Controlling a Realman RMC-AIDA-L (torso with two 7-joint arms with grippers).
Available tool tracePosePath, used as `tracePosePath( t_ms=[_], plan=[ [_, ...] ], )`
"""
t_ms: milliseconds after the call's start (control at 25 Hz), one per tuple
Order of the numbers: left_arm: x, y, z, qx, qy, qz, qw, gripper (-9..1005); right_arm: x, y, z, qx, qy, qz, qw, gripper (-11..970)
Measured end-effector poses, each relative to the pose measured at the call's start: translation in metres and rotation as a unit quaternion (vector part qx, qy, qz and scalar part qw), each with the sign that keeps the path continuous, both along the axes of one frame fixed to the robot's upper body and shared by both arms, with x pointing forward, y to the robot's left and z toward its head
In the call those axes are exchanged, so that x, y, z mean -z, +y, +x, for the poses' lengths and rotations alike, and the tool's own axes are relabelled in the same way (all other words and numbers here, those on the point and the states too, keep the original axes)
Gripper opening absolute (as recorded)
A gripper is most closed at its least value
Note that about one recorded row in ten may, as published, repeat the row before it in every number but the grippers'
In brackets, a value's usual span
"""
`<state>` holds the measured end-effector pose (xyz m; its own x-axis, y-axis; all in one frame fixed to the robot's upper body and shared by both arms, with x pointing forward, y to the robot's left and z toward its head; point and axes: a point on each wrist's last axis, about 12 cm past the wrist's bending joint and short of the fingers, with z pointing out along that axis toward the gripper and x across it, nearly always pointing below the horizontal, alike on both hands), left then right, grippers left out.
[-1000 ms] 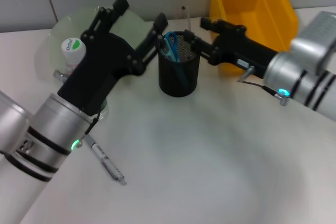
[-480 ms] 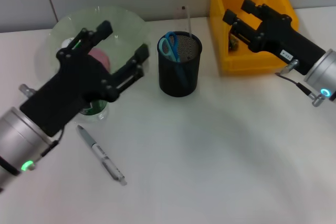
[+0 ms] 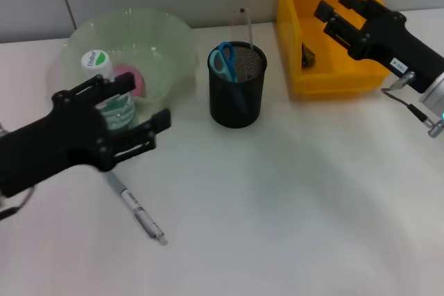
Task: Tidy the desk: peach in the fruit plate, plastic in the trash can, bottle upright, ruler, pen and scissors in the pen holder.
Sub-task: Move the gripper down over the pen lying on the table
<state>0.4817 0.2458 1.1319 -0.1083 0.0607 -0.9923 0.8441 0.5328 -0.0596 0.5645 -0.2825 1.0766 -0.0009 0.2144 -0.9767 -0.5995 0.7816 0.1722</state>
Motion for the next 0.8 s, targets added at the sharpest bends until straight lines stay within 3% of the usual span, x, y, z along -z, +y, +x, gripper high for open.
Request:
tracePosePath(
  t_ms=[320, 360, 520, 560, 800],
  plan=[
    [-0.020, 0.031, -0.009, 0.055, -0.036, 0.072, 0.995, 799, 0.003, -0.007, -0.005, 0.015, 0.006, 0.006, 1.000, 606],
    [-0.024, 0.033, -0.005, 0.075, -0.041, 0.125, 0.988, 799, 0.004, -0.008, -0.006, 0.016, 0.007, 0.006, 1.000, 606],
    [-0.025, 0.034, 0.004, 0.086, -0.038, 0.178, 0.979, 799, 0.008, -0.011, -0.010, 0.020, 0.013, 0.009, 1.000, 605],
    [-0.026, 0.037, 0.014, 0.091, -0.036, 0.225, 0.970, 799, 0.008, -0.011, -0.012, 0.020, 0.015, 0.010, 1.000, 605],
    [-0.030, 0.037, 0.028, 0.115, -0.047, 0.310, 0.943, 799, 0.014, -0.015, -0.018, 0.026, 0.025, 0.014, 0.999, 604]
  ],
)
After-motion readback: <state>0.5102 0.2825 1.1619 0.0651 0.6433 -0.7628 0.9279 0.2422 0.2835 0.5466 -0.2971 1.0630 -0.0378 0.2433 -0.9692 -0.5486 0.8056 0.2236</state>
